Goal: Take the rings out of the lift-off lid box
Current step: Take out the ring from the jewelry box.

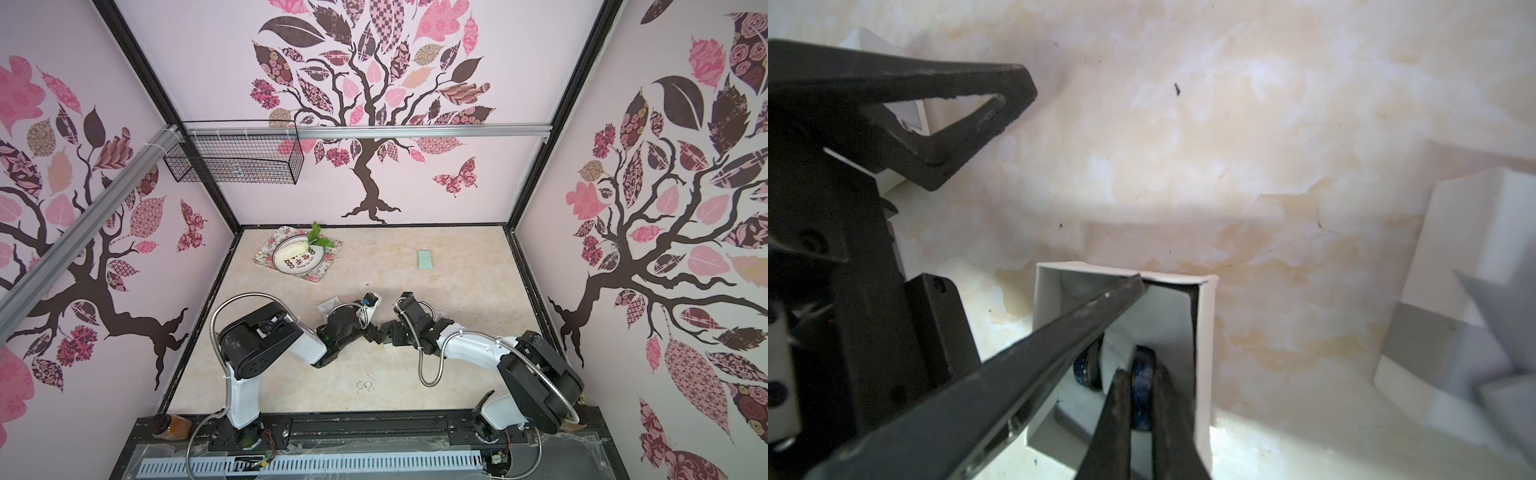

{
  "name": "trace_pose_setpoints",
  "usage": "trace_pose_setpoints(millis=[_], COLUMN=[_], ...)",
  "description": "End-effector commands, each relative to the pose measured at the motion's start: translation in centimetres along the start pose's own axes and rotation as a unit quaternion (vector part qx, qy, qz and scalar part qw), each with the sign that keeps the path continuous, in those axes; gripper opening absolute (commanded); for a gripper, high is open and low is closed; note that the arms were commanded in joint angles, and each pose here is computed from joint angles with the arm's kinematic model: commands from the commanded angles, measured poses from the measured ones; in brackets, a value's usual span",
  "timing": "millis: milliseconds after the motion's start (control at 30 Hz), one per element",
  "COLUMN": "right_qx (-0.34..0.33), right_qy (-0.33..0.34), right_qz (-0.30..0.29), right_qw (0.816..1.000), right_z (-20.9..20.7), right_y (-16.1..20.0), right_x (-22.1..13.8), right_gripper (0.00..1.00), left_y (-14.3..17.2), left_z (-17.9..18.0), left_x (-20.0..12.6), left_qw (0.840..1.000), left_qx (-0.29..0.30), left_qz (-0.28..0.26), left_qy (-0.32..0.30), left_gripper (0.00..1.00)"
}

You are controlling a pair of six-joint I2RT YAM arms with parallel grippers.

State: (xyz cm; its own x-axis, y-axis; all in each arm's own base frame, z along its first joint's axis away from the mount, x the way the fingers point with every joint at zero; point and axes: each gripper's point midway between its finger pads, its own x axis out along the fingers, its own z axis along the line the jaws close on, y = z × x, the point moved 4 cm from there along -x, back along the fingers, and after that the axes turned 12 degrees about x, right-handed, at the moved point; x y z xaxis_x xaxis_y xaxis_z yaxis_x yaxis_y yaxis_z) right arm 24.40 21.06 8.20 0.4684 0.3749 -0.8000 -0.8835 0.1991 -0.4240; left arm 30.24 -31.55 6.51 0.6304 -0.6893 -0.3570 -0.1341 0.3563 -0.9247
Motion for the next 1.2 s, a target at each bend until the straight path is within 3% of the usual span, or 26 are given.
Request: trace_pose_setpoints(millis=[0,233,533,1167], right_qx=[0.008,0.009,0.006,0.001], right_qy=[0.004,0.012,0.014,0.004], right_qz=[-0.003,0.0,-0.004,0.001], right_qw=[1.0,1.0,1.0,1.0], right_z=[-0.2,-0.7,-0.8,-0.7], right_y=[0.1,0.5,0.5,0.7], right_x=[-0.2,0.2,0.1,0.2], right_gripper=[0.0,0.0,0.0,0.0], left_y=[-0.8,-3.9,-3.2,-2.5], left_z=[0.3,0.9,-0.8,-1.6], left_x=[-0.1,-2.3,-3.9,0.0], left_qw=[0.998,0.994,0.974,0.97], left_qx=[0.004,0.005,-0.023,-0.042], left_qz=[0.068,0.109,0.205,0.207], left_qy=[0.006,0.01,0.094,0.121], left_gripper=[0.98,0.98,0.98,0.98])
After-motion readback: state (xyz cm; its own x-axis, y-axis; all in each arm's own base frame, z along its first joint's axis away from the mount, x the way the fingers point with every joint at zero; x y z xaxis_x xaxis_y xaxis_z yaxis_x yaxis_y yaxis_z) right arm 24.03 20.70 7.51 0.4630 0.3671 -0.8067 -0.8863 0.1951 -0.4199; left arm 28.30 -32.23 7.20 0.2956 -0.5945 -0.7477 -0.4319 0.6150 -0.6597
